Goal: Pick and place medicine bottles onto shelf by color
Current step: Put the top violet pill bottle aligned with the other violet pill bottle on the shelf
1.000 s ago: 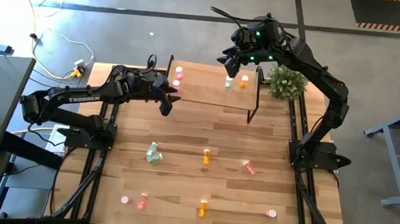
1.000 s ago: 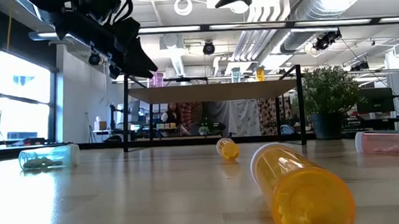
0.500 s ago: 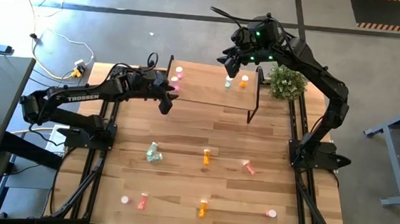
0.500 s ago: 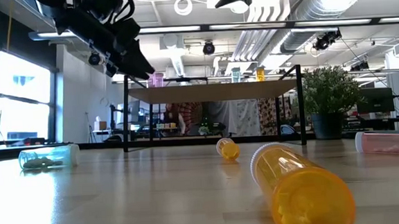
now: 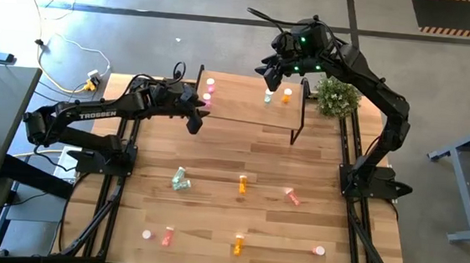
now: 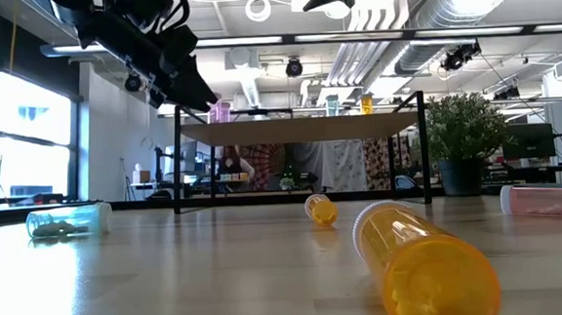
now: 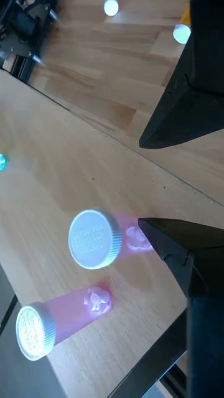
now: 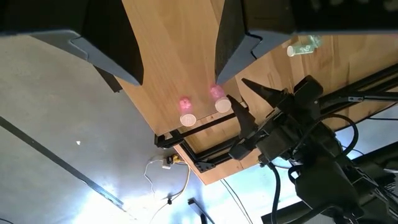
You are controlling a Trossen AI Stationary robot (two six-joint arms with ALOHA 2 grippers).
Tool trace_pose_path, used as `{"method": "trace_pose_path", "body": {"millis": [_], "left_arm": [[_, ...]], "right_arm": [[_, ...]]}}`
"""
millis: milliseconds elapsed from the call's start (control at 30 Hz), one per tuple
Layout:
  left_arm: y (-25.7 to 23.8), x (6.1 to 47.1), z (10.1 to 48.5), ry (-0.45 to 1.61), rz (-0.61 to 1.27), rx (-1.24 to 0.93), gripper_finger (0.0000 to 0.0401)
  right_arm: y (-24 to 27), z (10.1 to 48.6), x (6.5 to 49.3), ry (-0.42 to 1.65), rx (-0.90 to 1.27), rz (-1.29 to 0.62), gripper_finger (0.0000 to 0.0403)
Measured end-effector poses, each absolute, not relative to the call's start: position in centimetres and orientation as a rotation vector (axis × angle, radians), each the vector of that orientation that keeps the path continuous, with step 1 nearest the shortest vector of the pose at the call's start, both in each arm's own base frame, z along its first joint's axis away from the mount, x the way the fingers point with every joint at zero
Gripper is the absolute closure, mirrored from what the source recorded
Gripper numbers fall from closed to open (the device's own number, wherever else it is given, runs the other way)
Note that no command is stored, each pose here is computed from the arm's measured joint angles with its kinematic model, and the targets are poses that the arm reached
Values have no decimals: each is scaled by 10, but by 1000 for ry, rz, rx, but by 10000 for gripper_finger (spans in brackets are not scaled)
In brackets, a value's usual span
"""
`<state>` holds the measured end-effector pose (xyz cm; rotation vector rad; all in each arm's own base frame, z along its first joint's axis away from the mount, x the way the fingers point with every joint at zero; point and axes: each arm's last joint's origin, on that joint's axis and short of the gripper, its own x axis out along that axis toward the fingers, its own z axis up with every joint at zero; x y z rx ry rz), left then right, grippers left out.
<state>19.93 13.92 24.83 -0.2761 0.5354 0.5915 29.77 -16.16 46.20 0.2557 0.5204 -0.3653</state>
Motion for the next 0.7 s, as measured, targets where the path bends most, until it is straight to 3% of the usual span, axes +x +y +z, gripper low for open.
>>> {"method": "trace_pose_path", "body": {"millis": [700], "left_arm": [[137,201,249,520,596,-329,217]], "right_arm": [[-162,462,298,521,264,-367,213]]}}
